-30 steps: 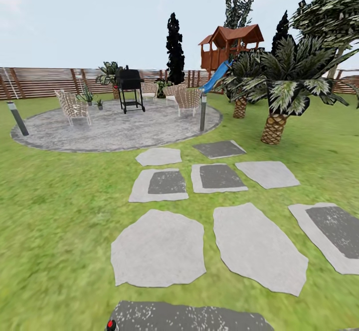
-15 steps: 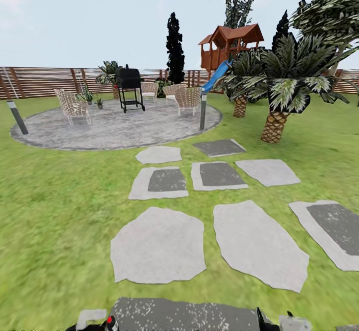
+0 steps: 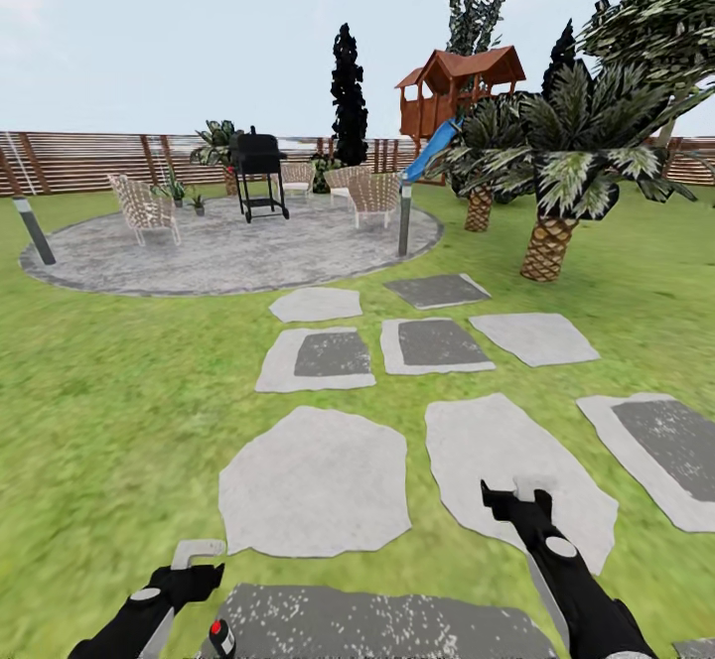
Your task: Pick up the pesticide atomizer in the garden and spray insectifuge to fully cover both potted plants in the garden.
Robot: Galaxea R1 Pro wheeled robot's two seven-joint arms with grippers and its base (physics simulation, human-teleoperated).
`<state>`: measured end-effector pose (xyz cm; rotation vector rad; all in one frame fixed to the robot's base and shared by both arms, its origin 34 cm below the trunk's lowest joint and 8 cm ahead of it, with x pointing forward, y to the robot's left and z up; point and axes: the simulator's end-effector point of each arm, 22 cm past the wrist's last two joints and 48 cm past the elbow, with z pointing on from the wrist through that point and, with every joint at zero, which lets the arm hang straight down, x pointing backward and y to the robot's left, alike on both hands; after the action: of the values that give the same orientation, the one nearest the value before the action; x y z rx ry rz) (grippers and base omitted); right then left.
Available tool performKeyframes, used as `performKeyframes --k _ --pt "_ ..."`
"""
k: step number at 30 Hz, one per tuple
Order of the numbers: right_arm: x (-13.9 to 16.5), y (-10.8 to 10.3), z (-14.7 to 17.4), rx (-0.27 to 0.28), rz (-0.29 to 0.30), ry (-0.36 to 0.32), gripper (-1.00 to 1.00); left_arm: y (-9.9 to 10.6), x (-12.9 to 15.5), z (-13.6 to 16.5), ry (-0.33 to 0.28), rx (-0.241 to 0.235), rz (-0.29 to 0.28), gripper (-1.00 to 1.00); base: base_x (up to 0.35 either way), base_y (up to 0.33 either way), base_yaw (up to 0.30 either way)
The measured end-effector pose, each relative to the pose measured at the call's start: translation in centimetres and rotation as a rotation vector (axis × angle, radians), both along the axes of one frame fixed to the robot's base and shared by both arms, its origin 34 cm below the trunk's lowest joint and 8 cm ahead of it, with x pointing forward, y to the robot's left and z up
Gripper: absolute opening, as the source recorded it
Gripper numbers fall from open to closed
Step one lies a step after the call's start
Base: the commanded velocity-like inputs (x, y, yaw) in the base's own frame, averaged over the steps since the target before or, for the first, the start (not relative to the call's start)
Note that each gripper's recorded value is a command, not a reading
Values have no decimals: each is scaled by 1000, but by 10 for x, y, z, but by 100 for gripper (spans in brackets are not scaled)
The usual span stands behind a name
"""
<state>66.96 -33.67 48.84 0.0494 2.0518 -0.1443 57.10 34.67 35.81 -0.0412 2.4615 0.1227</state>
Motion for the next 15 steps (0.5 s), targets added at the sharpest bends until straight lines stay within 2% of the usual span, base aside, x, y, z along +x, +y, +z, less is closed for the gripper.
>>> performKeyframes --k 9,15 --pt "-1 12 -20 11 50 10 100 -4 -7 -21 -5 -5 -1 100 0 0 0" --pt "-6 14 -37 6 62 21 100 0 -5 -29 -45 -4 7 100 0 0 0"
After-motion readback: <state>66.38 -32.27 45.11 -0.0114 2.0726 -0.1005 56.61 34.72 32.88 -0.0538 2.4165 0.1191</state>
